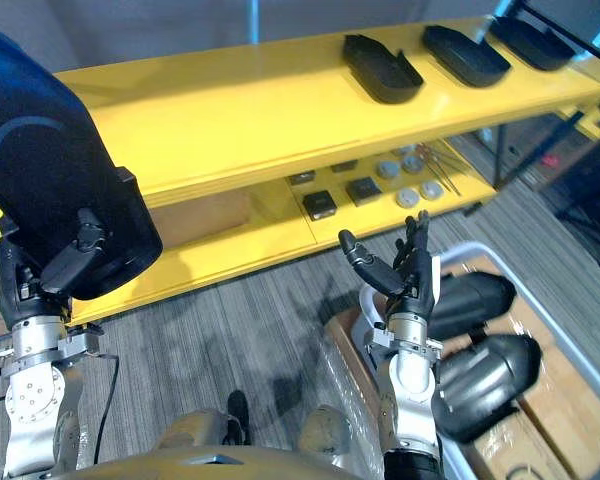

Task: Walk over and take three plastic housings, then place them on the shelf

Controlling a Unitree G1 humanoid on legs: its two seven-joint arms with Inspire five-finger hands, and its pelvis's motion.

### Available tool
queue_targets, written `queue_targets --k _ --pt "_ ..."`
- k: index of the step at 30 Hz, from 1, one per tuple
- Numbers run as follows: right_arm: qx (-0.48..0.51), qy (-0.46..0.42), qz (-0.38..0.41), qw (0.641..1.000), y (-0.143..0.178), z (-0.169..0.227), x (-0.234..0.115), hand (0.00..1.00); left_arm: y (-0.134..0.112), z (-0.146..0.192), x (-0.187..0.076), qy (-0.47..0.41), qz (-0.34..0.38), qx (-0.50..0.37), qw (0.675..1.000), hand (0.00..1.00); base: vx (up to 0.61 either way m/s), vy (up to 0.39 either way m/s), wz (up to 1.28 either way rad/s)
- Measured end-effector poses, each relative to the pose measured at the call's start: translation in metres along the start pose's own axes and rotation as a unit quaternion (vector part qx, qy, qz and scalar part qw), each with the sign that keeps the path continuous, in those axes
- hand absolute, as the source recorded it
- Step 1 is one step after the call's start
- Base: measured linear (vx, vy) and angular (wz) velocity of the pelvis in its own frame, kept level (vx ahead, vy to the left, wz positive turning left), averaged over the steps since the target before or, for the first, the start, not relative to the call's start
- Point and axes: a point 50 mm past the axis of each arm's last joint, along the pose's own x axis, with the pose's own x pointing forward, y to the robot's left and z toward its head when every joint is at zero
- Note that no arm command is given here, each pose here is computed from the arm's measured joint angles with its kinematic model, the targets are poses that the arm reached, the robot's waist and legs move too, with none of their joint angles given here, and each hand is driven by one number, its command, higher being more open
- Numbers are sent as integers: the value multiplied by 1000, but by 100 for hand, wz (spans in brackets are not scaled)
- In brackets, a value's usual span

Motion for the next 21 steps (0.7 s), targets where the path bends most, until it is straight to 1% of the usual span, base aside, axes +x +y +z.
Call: queue_targets --k 2,6,8,13,17,19,21 --pt "-2 -18 4 1000 -2 8 2 100 -3 2 3 -7 -4 -4 1000 0 261 -121 89" --pt "-4 -23 24 999 -3 12 1 100 4 -1 -1 5 1 9 1000 0 261 -215 40" --pt "-29 -39 50 998 -6 20 11 100 4 -5 -6 19 5 3 1000 0 252 -237 -3" --pt "-46 -43 59 996 -11 24 15 100 -6 -9 -12 29 -7 -20 999 0 126 -122 -3" --pt "-22 -35 42 998 -14 22 12 100 -10 -9 -12 30 -25 -25 999 0 6 -6 -10" --pt "-16 -38 38 998 -14 23 9 100 -10 -9 -12 31 -24 -25 999 0 -11 -4 -25" --pt "10 -40 35 999 -12 24 8 100 -9 -9 -13 32 -19 -25 999 0 -15 -30 -34"
